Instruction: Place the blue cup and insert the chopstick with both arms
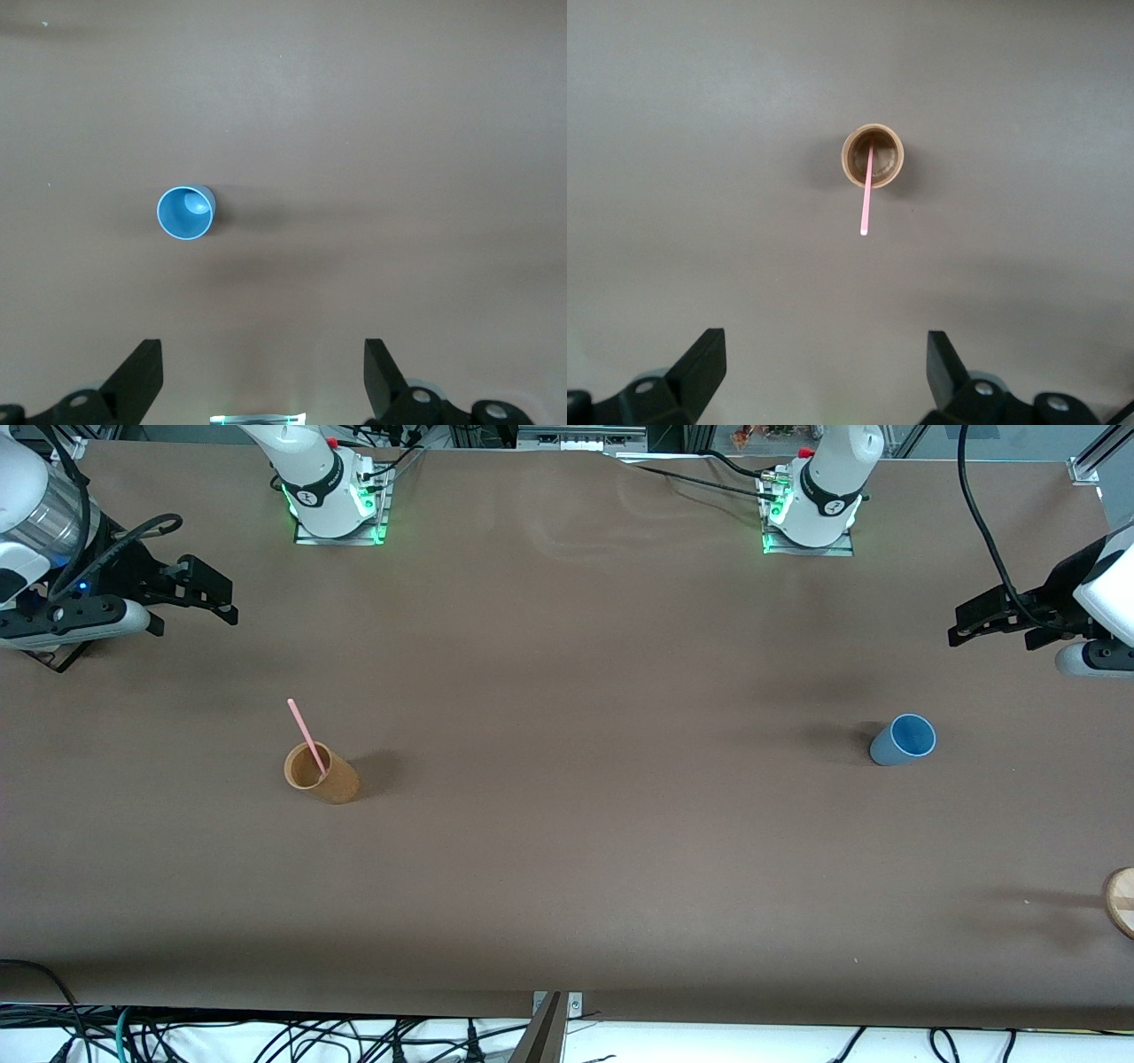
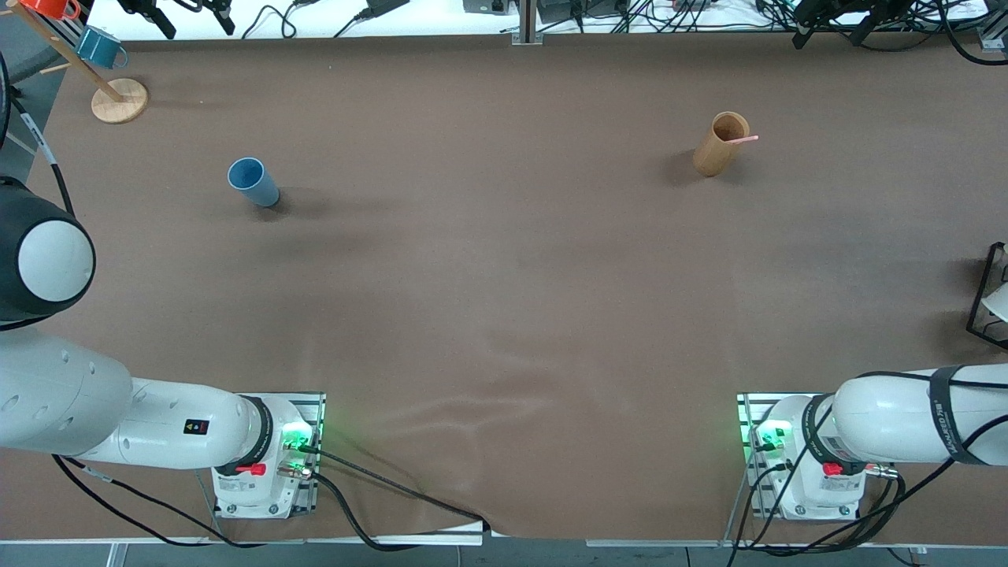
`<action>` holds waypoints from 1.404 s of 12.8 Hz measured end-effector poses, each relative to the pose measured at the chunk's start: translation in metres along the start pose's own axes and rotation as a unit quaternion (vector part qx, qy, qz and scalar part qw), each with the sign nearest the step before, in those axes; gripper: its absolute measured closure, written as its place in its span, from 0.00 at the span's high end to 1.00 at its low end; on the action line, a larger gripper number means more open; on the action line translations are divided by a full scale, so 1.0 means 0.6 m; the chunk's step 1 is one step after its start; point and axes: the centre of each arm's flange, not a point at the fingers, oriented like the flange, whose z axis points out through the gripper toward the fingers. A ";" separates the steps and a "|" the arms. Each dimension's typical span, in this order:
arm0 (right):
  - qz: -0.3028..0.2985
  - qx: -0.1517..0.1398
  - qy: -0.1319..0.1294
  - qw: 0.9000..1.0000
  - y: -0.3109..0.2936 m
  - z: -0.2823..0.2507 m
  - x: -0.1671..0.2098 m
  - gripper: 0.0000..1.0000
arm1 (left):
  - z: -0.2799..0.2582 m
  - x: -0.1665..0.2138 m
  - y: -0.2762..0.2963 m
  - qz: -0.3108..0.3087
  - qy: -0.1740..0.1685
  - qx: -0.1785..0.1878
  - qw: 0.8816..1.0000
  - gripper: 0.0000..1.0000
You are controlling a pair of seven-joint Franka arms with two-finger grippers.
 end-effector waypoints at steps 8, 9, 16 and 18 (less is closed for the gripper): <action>-0.001 0.000 0.000 1.000 -0.001 0.001 0.000 1.00 | 0.000 0.000 0.000 -0.001 0.000 0.000 1.000 1.00; -0.001 -0.001 -0.002 1.000 -0.001 0.004 0.000 1.00 | 0.000 0.000 0.000 -0.001 0.000 0.000 1.000 1.00; -0.001 -0.010 -0.012 1.000 0.001 0.025 -0.010 1.00 | 0.001 0.001 0.000 -0.002 0.000 0.000 1.000 1.00; -0.001 -0.010 -0.013 1.000 0.001 0.026 -0.010 1.00 | 0.009 0.012 -0.003 -0.005 0.004 0.000 1.000 1.00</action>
